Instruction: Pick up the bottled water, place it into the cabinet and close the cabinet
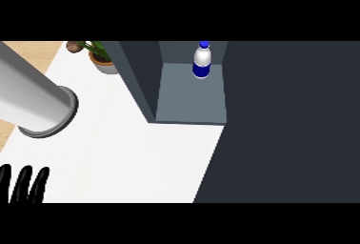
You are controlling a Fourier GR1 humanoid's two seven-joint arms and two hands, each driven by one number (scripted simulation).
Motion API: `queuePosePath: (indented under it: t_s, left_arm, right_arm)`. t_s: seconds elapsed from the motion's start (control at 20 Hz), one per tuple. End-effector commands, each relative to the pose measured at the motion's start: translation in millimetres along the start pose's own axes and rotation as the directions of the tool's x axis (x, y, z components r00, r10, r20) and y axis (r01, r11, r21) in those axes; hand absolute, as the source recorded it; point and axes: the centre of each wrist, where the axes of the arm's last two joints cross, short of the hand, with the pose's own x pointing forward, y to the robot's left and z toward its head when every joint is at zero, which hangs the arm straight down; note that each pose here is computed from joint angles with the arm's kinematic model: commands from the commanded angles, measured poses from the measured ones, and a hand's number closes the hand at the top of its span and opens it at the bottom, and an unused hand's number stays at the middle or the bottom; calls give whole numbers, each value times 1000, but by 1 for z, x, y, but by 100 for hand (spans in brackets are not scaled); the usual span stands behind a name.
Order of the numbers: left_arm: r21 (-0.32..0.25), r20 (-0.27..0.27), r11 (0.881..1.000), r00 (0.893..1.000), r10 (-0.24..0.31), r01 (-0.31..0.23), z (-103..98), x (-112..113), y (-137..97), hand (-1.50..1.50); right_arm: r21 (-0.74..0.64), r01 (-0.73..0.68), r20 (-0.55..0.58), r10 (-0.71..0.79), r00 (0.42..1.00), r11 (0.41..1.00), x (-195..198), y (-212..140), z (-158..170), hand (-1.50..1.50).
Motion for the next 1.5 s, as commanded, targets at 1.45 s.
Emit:
queuePosePath:
  t_s: [1.45]
  left_arm:
    - [15,6,1000,1000,5,-5,65,76,94,-150]
  right_arm:
    - [10,357,72,-357,931,934,34,-46,-203,150]
